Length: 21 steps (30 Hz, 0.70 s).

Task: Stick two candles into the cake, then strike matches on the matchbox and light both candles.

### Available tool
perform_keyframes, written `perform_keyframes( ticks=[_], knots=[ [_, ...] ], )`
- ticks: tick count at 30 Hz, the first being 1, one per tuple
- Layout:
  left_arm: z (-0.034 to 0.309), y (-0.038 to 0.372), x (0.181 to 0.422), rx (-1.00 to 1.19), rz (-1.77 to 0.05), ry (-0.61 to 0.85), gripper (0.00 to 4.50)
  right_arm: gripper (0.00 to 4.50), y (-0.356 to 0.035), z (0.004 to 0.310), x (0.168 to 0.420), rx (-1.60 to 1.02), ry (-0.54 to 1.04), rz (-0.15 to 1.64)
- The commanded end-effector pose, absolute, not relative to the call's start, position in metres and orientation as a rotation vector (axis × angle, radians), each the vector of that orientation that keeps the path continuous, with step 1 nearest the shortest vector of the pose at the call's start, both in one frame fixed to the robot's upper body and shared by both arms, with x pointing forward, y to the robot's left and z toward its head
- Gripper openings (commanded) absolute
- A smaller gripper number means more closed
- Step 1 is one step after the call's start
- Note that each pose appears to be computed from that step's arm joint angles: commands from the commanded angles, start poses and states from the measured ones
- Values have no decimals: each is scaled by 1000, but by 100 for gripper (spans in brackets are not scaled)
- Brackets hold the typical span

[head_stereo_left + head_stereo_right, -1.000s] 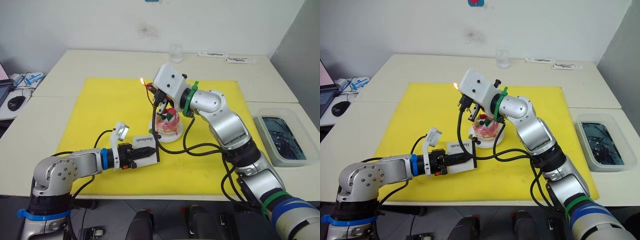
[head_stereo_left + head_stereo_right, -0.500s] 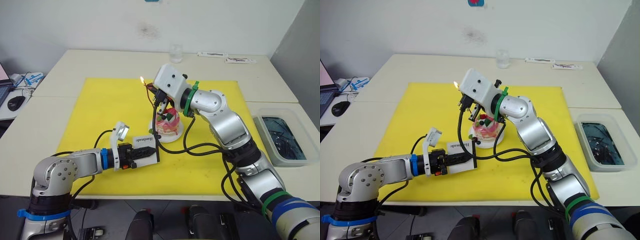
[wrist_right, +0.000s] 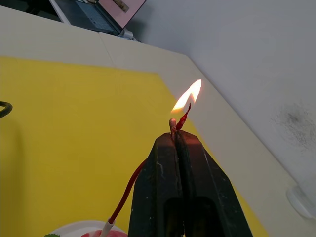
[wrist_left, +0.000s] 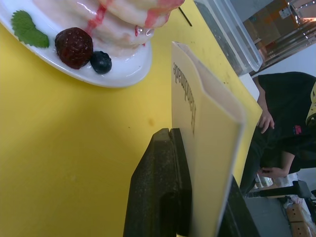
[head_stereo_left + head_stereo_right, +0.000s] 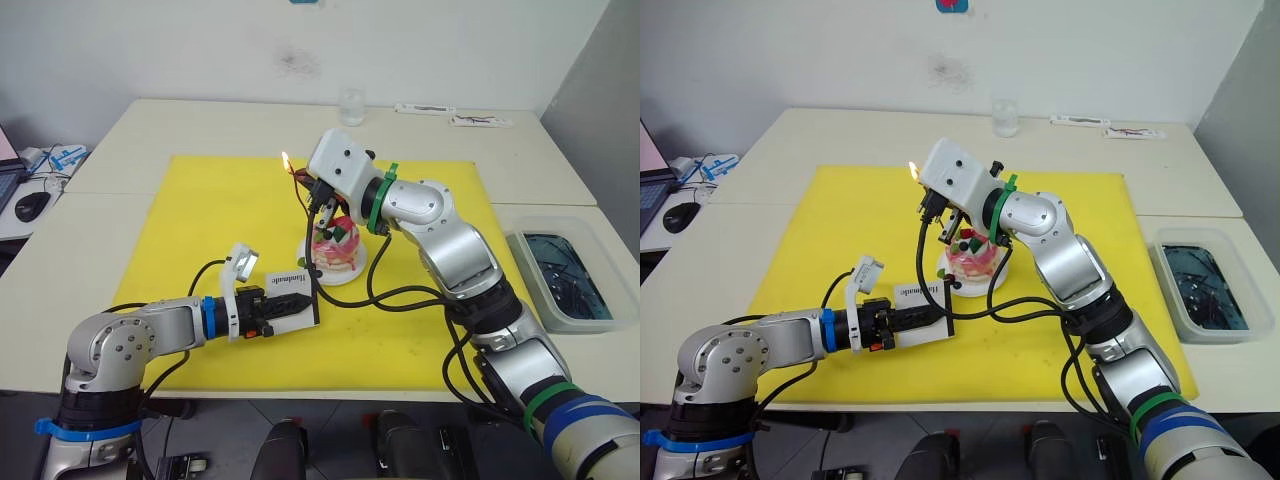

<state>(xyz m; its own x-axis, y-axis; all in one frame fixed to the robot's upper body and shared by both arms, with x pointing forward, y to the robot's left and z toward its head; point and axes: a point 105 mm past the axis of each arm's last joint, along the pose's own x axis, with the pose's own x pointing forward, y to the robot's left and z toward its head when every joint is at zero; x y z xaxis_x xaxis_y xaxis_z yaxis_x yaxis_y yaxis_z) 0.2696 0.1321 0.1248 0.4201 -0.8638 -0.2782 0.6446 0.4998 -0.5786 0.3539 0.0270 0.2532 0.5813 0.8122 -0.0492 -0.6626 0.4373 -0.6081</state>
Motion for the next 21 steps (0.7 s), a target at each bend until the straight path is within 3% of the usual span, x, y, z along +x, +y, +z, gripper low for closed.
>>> perform_keyframes(
  ticks=[1, 7, 14, 21],
  knots=[
    [134, 127, 267, -411, -1025, 560, 0, 1, 25, 270, 349, -610, -325, 919],
    [134, 127, 267, -411, -1025, 560, 0, 1, 25, 271, 348, -607, -327, 922],
    [135, 126, 268, -416, -1023, 556, 0, 1, 25, 274, 319, -520, -322, 1066],
    [135, 123, 264, -416, -1061, 576, 0, 1, -10, 272, 299, -478, -272, 1111]
  ],
)
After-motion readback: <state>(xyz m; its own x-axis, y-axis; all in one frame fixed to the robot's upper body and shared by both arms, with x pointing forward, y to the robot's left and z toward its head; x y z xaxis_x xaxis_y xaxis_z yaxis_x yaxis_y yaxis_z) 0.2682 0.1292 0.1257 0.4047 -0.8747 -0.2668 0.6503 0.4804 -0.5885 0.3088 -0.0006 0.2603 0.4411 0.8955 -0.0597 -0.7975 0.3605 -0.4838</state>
